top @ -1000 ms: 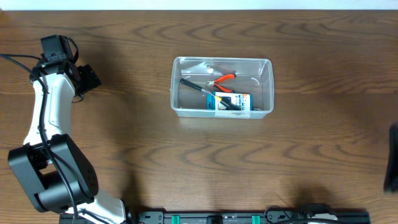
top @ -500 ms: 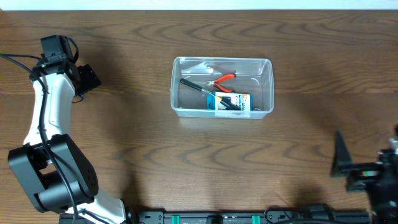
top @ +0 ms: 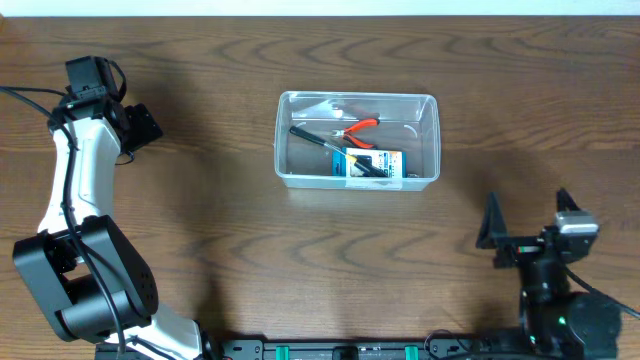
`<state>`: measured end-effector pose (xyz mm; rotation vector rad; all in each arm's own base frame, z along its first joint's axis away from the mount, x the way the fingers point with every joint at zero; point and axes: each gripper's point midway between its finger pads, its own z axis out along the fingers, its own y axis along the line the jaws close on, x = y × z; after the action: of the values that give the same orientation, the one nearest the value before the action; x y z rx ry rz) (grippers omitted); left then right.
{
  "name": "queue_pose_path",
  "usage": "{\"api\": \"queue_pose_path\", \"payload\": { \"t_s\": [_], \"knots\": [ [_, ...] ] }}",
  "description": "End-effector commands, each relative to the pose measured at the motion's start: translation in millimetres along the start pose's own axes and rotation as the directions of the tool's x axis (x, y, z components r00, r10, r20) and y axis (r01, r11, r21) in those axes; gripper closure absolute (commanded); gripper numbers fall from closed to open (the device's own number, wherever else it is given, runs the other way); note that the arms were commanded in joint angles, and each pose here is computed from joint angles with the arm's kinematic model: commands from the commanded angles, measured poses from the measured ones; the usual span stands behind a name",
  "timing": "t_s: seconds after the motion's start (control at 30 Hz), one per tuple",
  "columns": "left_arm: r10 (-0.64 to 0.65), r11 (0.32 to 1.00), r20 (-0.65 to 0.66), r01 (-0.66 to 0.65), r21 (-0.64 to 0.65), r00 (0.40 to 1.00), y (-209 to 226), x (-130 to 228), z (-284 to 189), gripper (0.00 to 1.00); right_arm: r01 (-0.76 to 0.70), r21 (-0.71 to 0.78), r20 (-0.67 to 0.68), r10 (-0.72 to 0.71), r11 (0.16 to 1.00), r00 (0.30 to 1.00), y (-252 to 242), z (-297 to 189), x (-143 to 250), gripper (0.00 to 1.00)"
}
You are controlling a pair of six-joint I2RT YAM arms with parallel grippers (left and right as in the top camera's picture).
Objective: Pack container
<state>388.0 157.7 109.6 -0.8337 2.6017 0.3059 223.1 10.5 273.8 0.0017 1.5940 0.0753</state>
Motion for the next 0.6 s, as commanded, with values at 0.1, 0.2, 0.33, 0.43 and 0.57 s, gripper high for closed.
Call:
{"api": "queue_pose_path", "payload": {
  "t_s": [0.1,0.2,0.33,0.43,0.57],
  "knots": [
    [-0.006,1.000,0.012,0.006,-0.010,1.000,2,-7,-1,0.02,-0.090,0.010,-0.009,0.090,0.996,0.996,-5,16,44,0.01],
    [-0.006,1.000,0.012,0.006,-0.010,1.000,2,-7,-1,0.02,-0.093,0.011,0.010,0.093,0.996,0.996,-6,20,60,0.01],
    [-0.006,1.000,0.012,0.006,-0.010,1.000,2,-7,-1,0.02,-0.093,0.009,0.024,0.093,0.996,0.995,-7,19,73,0.01],
    [-0.006,1.000,0.012,0.006,-0.010,1.000,2,-7,-1,0.02,-0.094,0.010,0.008,0.094,0.996,0.996,-7,20,84,0.01],
    [-0.006,1.000,0.012,0.006,-0.010,1.000,2,-7,-1,0.02,-0.093,0.015,-0.017,0.094,0.996,0.995,-8,22,97,0.01]
  ]
}}
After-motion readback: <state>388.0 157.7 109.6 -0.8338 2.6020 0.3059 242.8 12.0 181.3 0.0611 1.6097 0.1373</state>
